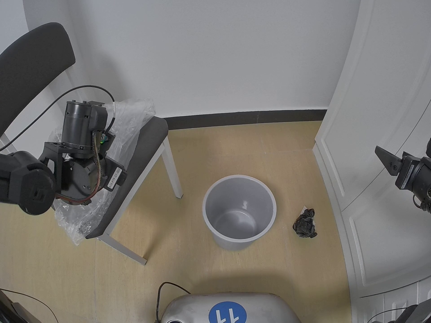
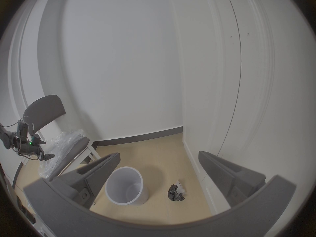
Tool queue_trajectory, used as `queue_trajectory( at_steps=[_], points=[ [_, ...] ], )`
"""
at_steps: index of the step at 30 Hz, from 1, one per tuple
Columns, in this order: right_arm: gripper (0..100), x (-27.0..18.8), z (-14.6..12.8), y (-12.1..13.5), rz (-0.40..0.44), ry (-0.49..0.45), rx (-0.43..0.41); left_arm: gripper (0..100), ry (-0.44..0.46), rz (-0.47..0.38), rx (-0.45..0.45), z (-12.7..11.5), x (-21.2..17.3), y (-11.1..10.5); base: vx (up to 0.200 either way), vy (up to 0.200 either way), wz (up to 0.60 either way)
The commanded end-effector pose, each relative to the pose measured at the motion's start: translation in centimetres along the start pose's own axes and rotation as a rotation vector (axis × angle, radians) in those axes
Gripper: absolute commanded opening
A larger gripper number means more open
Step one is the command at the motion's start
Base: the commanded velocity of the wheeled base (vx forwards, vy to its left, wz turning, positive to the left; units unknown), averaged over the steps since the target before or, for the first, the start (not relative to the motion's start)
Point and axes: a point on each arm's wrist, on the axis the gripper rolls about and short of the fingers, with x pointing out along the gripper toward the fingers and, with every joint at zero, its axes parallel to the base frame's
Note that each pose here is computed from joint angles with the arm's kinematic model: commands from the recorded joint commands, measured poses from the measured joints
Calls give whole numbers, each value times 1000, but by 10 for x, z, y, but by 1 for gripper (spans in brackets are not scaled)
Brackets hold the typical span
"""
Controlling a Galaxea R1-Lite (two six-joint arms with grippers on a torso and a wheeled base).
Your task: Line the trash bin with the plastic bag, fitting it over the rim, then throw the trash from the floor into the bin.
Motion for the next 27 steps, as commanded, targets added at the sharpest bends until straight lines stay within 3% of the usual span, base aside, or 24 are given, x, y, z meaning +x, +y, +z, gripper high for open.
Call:
queue_trajectory(
  at_steps=[1,18,27],
  points=[
    [100,-2,-1,-1,-2,-1,-1,100,42,3,19,-3,18,-8,0,0,0],
    [100,-2,-4,-3,-10,9,-16,100,149,69,15,-14,63,0,0,0,0],
    [100,-3,-6,-3,-7,13,-19,100,160,118,7,-16,66,22,0,0,0]
  ],
)
